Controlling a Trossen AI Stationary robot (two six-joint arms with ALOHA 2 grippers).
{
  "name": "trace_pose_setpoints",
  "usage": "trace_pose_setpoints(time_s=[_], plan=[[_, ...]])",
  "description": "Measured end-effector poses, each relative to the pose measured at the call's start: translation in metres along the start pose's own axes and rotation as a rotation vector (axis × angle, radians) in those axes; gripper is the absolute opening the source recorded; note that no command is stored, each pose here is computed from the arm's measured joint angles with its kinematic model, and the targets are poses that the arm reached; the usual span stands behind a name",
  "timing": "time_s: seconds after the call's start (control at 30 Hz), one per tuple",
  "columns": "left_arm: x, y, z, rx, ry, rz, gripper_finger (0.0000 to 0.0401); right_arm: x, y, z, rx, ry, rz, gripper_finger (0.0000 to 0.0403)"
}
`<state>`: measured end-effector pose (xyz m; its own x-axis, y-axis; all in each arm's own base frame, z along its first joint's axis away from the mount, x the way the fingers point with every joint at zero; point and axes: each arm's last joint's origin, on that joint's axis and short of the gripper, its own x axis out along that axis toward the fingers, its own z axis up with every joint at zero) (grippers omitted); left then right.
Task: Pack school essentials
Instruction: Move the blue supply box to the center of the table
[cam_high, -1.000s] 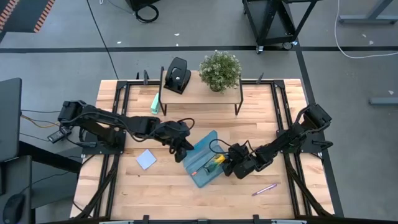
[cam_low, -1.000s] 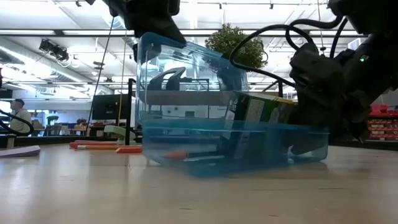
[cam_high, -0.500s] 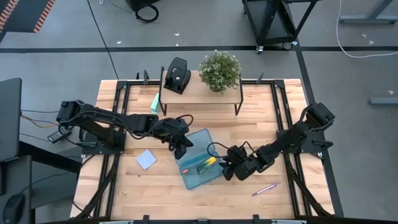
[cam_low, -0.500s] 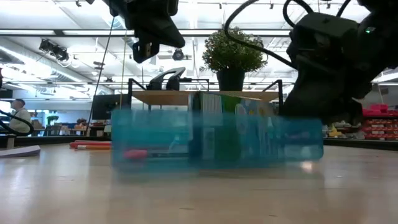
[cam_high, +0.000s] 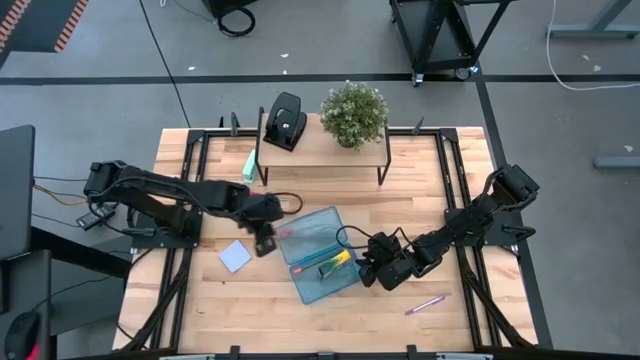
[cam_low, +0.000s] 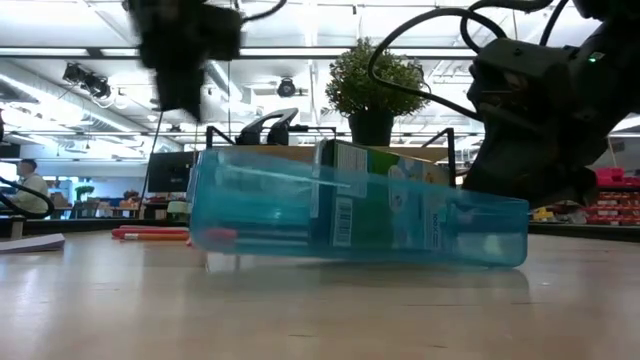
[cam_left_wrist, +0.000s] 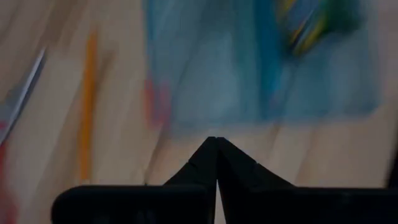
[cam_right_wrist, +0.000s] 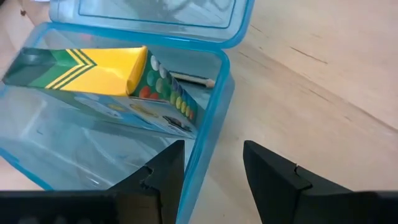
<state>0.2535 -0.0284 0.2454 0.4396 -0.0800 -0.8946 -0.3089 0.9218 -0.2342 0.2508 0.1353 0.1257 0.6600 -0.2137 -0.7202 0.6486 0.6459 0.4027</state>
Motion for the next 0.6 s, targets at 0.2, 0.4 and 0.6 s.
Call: trace_pose_setpoints(time_s=[0.2, 0.4, 0.6], plan=[[-0.007, 0.006, -0.025, 0.107, 0.23, 0.074, 0.0006, 0.0, 0.0, 0.0, 0.053, 0.004, 0.006, 0.0172], [0.003, 0.006, -0.038, 0.108, 0.298, 0.038, 0.0027, -0.003, 0.002, -0.005, 0.167, -0.007, 0.013, 0.0172], [0.018, 0.003, -0.038, 0.036, 0.225, -0.065, 0.0012, -0.009, 0.004, -0.014, 0.107, 0.01, 0.039, 0.0172]])
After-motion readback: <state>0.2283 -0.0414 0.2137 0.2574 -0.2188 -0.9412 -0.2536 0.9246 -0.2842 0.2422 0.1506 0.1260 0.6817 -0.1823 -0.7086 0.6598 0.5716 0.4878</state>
